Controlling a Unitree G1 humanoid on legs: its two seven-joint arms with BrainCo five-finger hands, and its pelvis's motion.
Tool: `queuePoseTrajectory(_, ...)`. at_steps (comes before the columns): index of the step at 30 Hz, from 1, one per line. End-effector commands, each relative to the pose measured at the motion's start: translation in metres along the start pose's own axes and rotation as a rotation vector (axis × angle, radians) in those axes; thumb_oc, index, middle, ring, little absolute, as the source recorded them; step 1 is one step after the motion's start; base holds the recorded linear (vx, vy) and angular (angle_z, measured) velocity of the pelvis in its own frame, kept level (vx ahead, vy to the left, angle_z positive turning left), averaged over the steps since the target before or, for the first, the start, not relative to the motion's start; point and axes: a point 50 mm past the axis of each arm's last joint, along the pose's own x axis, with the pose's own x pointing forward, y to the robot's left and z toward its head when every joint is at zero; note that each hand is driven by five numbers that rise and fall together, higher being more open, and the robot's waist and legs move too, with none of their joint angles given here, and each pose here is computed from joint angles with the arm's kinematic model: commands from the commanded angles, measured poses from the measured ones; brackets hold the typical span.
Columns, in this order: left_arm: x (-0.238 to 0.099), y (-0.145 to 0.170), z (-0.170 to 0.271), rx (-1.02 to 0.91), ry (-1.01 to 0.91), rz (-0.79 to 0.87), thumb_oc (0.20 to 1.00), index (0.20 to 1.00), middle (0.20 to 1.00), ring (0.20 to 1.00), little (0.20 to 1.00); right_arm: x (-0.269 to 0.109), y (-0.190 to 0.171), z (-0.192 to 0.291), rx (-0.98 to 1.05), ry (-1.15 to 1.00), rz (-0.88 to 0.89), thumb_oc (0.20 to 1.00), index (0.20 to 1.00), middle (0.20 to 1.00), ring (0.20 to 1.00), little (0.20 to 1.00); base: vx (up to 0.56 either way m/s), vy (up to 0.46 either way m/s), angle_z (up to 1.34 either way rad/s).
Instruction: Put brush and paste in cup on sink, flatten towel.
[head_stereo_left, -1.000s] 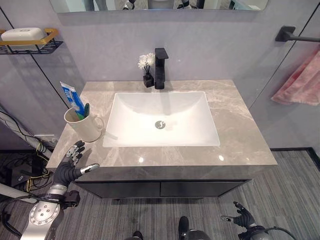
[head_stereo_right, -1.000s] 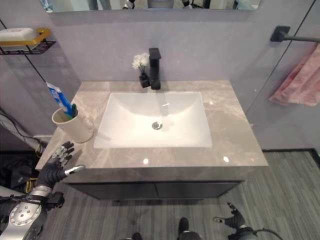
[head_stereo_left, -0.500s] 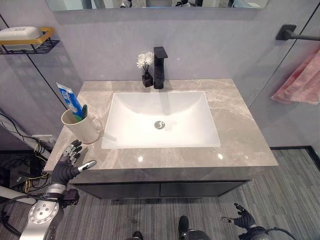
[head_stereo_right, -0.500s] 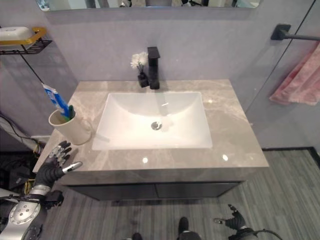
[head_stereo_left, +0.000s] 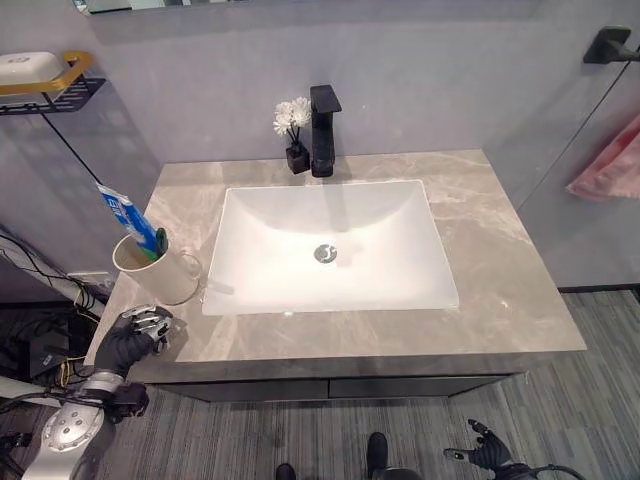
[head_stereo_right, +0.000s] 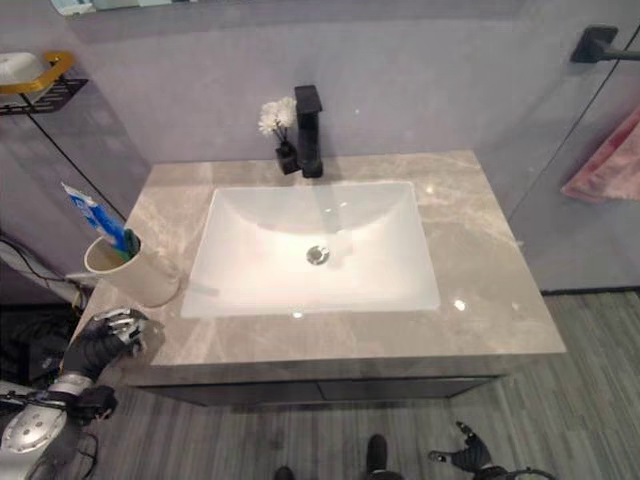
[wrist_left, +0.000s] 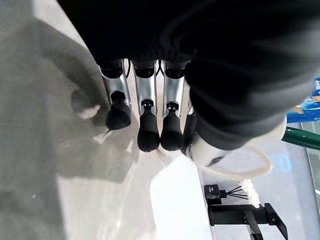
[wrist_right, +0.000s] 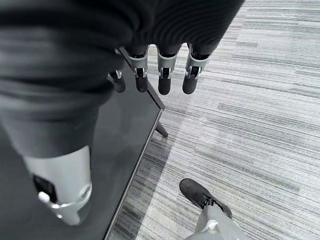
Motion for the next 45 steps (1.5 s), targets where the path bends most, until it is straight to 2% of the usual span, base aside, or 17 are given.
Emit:
queuePoseTrajectory(1, 0.005, 0.01, 0.035, 0.021, -0.147, 0.002, 0.2, 0.2, 0.2, 0.2, 0.2, 0.007, -0.011, 0.017, -0.061, -0.055, -0.013, 1.0, 1.0, 1.0, 1.0, 1.0, 0.06, -0.005, -0.01)
queuePoseTrajectory(19, 0.008, 0.008, 0.032, 0.0, -0.153, 0.02, 0.2, 0.2, 0.2, 0.2, 0.2, 0.005, -0.004, 0.015, -0.092, -0.056, 0.012, 1.0, 1.0, 1.0, 1.0, 1.0, 0.03, 0.001, -0.01)
queuePoseTrajectory(36, 0.028, 0.024, 0.036, -0.033, -0.222, 0.225, 0.2, 0.2, 0.2, 0.2, 0.2, 0.003, -0.002, 0.016, -0.121, -0.07, 0.028, 1.0, 1.0, 1.0, 1.0, 1.0, 0.01, -0.006, -0.1)
queuePoseTrajectory(45, 0.038, 0.025, 0.045, -0.035, -0.261, 0.252, 0.2, 0.2, 0.2, 0.2, 0.2, 0.003, 0.002, 0.014, -0.117, -0.055, 0.041, 1.0, 1.0, 1.0, 1.0, 1.0, 0.02, 0.004, -0.08)
